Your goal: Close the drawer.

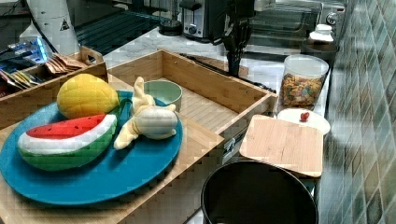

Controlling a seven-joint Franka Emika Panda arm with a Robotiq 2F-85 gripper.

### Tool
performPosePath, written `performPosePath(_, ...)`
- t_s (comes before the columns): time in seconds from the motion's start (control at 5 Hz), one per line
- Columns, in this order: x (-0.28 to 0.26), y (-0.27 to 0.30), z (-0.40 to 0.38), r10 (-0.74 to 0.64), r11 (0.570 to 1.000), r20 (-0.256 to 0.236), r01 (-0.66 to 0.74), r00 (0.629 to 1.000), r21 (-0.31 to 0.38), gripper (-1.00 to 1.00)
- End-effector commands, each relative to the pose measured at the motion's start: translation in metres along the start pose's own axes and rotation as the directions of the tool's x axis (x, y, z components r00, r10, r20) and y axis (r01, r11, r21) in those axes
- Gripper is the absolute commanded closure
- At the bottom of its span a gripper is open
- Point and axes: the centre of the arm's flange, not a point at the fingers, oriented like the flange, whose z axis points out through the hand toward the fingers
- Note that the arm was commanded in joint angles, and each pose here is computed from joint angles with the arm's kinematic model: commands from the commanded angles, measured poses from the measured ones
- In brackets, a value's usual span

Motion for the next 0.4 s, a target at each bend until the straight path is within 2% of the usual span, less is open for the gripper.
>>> performPosePath(0.2, 0.013, 0.088, -0.001, 0.048, 0.997, 0.021, -0.049, 0.999, 0.064, 1.00)
performPosePath(0.4, 0.008, 0.103, 0.009, 0.094, 0.995, 0.039, -0.096, 0.995, 0.042, 1.00)
